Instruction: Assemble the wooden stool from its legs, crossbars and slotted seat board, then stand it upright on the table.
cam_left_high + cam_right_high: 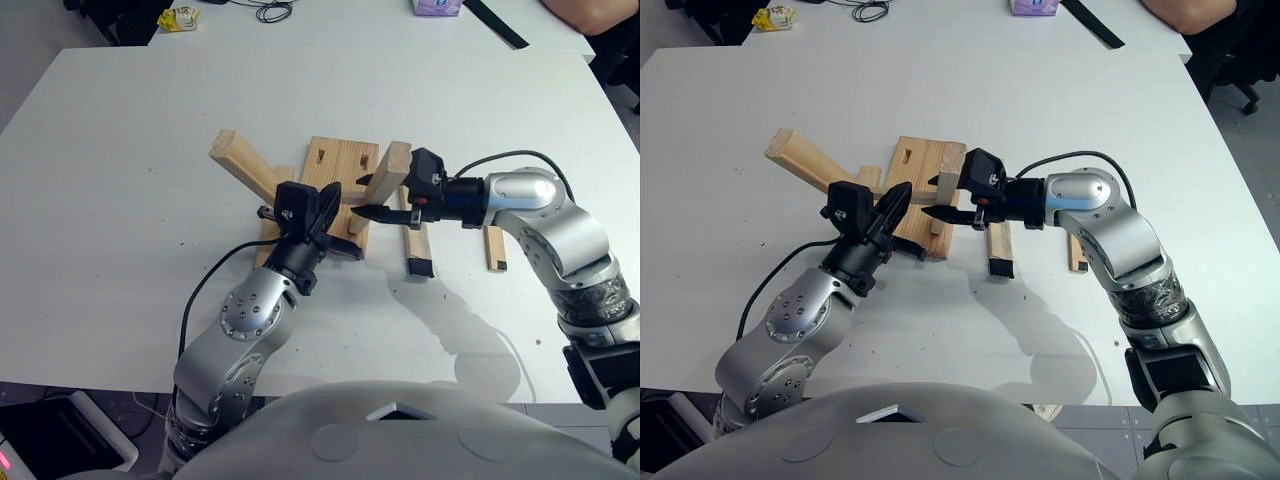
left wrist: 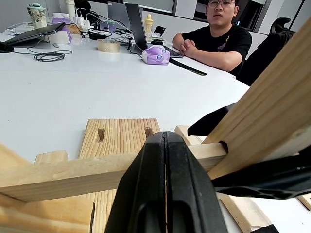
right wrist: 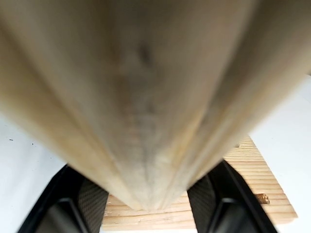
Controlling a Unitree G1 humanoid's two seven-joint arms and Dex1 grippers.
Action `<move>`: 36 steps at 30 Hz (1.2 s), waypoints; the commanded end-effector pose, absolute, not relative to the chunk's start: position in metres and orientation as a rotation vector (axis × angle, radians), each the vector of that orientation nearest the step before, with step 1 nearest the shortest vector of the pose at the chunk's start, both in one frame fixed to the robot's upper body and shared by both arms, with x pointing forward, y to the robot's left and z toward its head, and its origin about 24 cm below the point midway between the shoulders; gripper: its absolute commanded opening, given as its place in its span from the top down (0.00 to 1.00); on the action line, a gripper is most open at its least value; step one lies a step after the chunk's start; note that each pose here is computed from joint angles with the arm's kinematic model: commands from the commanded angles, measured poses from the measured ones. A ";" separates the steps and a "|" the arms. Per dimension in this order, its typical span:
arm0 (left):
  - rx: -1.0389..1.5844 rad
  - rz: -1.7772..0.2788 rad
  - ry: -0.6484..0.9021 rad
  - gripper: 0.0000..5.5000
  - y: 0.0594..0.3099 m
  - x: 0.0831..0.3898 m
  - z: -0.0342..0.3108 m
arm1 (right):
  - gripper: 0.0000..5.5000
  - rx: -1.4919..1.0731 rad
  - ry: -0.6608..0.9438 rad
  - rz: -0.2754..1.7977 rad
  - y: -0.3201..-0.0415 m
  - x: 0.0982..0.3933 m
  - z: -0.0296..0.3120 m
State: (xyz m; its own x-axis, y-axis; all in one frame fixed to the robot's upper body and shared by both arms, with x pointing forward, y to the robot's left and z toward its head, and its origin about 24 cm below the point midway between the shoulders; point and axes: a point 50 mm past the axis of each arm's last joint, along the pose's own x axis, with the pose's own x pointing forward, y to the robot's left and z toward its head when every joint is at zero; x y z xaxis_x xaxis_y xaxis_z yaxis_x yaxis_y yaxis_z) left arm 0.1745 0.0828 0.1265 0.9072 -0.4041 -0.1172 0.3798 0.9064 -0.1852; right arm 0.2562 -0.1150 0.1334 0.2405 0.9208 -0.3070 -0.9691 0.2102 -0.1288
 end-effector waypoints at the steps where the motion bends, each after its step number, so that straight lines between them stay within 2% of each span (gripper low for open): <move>1: -0.149 -0.392 0.181 1.00 0.084 0.178 0.122 | 0.63 -0.347 0.329 1.264 -0.126 0.259 0.114; 11: -0.245 -0.357 -0.254 1.00 0.095 0.189 0.189 | 0.63 -0.386 0.328 1.285 -0.125 0.261 0.117; 13: -0.237 -0.356 -0.198 1.00 0.094 0.190 0.182 | 0.63 -0.391 0.330 1.287 -0.125 0.261 0.117; 17: -0.186 -0.374 0.145 1.00 0.087 0.186 0.130 | 0.63 -0.398 0.336 1.299 -0.122 0.262 0.118; 22: -0.179 -0.401 0.299 1.00 0.079 0.179 0.106 | 0.63 -0.431 0.339 1.330 -0.114 0.263 0.128; 26: -0.188 -0.429 0.295 1.00 0.074 0.178 0.106 | 0.63 -0.450 0.337 1.363 -0.107 0.263 0.135; 33: -0.196 -0.467 0.248 1.00 0.068 0.179 0.113 | 0.63 -0.475 0.374 1.366 -0.104 0.263 0.130; 36: -0.222 -0.432 0.156 1.00 0.074 0.186 0.125 | 0.63 -0.492 0.399 1.341 -0.112 0.265 0.121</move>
